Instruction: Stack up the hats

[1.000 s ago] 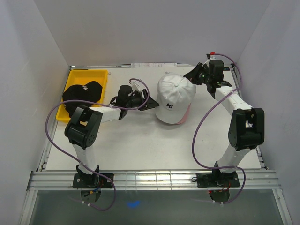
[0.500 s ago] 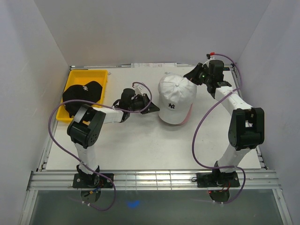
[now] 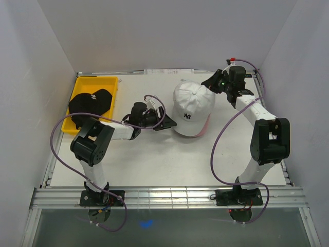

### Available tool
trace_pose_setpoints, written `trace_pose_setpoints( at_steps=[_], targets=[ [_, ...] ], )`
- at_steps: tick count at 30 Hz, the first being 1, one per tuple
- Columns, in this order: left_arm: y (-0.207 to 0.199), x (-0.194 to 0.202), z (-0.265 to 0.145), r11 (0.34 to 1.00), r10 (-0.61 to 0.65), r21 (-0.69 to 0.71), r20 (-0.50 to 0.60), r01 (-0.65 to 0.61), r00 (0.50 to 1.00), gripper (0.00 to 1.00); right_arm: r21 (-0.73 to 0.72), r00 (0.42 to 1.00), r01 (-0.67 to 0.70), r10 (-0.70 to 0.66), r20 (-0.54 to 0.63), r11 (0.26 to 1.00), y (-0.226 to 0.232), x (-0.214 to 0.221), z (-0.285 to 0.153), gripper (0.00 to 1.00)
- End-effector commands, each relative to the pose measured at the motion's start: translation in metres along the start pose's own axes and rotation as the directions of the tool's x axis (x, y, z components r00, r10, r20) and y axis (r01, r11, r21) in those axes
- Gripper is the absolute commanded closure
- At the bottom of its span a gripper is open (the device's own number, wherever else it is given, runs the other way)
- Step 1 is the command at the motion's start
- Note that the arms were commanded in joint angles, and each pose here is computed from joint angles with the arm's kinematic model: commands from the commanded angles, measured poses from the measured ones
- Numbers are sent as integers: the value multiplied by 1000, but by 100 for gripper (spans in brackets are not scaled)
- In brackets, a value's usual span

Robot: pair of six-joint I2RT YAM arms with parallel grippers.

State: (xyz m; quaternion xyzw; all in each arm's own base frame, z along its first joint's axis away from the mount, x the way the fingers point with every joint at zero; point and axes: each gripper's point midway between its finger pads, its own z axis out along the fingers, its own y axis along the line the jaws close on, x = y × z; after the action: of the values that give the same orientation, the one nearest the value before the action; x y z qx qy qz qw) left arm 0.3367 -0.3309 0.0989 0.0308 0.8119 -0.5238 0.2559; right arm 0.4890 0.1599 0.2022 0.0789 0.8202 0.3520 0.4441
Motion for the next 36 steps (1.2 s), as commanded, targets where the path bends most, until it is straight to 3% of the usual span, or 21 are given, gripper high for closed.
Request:
trace_pose_setpoints(
  at_steps=[1,3,15,20,36],
  targets=[
    [-24,-3,-16,999,8,51,56,-11,998,34,146,972,-47,80,-223,988,-46,76,1,85],
    [-23,3,-22,998,-41,56,79,36,996,24,146,971,-50,83,-226,988,-47,78,1,86],
    [-60,17,-13,955,-241,222,199,196,950,24,138,965,-72,104,-240,988,-47,85,3,86],
    [-48,29,-1,928,-348,212,208,305,914,26,140,964,-73,106,-245,987,-48,86,2,86],
    [-51,32,9,910,-392,245,243,335,887,29,149,956,-78,117,-269,986,-54,100,-1,87]
  ],
)
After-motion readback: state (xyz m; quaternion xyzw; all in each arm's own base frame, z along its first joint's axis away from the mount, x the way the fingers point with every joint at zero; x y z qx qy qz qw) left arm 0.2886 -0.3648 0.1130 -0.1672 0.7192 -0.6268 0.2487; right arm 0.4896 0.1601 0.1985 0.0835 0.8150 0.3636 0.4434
